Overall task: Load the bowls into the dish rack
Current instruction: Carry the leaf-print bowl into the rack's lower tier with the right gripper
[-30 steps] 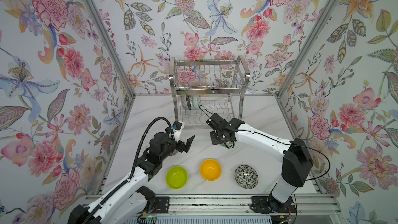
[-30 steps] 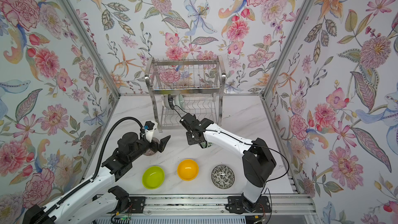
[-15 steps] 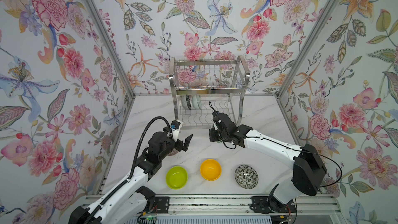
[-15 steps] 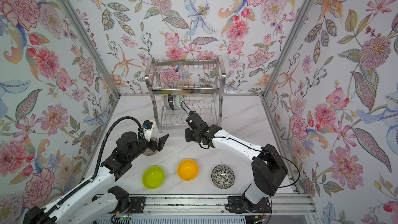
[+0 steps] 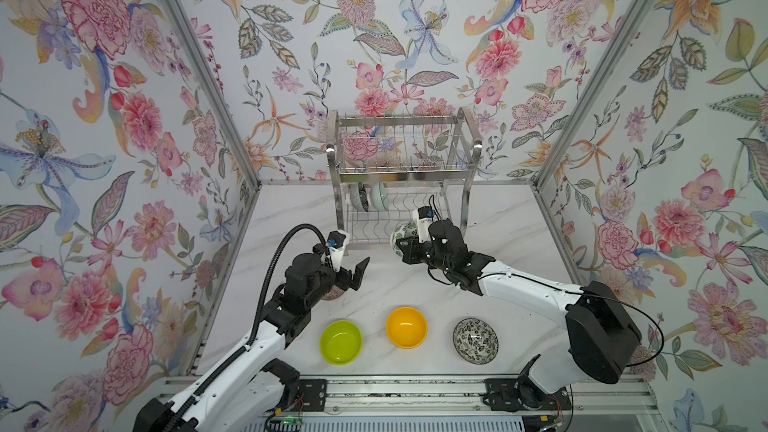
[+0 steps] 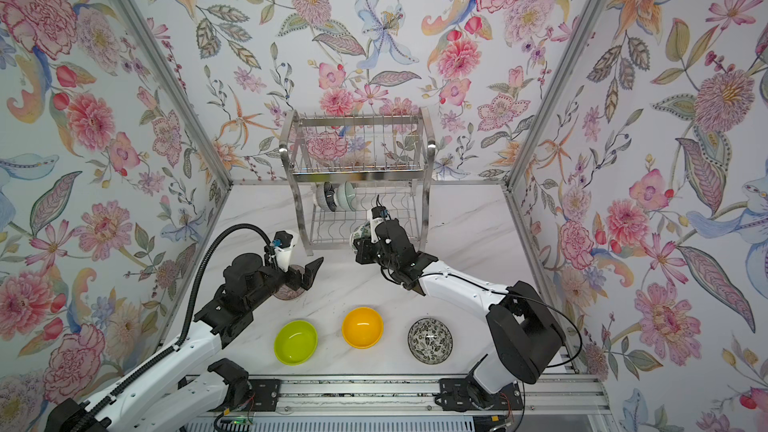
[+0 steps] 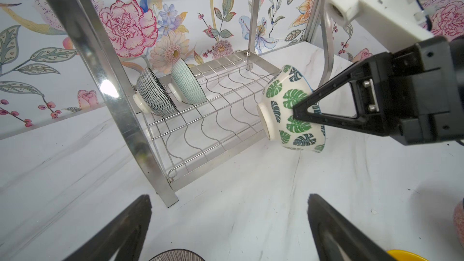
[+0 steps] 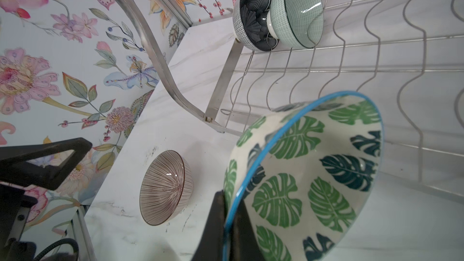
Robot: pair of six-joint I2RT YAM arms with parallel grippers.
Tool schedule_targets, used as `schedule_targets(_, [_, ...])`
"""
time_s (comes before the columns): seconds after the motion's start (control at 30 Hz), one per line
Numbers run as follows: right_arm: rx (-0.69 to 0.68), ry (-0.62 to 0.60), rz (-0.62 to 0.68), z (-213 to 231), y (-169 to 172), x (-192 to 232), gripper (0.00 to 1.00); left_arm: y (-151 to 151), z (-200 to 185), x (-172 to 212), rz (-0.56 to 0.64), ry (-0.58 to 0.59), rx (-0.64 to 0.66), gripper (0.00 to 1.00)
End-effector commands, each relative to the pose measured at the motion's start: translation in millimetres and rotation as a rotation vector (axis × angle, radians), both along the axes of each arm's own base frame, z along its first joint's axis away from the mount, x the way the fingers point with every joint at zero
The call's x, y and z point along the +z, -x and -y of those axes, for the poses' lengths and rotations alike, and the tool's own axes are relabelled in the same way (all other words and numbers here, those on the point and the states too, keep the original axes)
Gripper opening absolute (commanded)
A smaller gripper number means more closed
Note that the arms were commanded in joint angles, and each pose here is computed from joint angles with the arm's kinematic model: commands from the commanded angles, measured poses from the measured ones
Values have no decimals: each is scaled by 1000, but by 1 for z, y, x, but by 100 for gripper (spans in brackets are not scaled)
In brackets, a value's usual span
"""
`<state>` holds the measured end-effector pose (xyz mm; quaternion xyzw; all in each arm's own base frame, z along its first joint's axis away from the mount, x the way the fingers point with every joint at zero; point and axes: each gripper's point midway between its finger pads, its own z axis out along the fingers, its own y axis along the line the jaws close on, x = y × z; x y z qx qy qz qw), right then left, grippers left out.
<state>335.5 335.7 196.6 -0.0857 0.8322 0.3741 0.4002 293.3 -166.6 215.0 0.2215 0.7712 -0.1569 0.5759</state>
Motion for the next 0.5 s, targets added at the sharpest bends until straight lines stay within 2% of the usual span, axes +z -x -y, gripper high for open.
schedule_targets(0.0, [9, -231, 122, -16, -10, 56, 0, -6, -5, 6, 17, -4, 26, 99])
schedule_targets(0.47, [-72, -595, 63, -23, -46, 68, 0, -6, -10, 12, 38, 0, 42, 99])
